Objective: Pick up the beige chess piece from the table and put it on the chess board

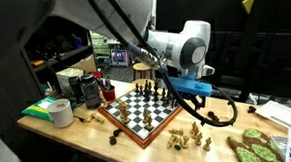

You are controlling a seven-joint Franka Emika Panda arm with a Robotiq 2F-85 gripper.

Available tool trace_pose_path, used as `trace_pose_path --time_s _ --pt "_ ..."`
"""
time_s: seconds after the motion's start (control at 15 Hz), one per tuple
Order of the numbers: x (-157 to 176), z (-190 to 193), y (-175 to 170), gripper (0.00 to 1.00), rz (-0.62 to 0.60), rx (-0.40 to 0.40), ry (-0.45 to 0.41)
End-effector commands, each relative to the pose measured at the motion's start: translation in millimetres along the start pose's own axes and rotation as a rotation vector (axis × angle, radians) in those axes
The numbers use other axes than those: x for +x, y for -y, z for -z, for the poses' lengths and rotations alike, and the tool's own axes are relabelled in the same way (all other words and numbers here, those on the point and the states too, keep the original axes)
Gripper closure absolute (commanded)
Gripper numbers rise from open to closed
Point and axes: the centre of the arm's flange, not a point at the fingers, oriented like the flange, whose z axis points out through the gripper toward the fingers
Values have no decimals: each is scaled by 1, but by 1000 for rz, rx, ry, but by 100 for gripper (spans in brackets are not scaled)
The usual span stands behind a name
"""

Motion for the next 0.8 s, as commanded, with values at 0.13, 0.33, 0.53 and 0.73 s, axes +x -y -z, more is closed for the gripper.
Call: trace_pose_path --time_s 0.13,0.33,0.53,0.73 --pt "32 -32 -25 0 97 -14 34" --pt "47 -40 -38 0 128 -15 58" --pt "56 -45 -53 0 153 15 65" --pt "59 -50 -67 0 172 108 59"
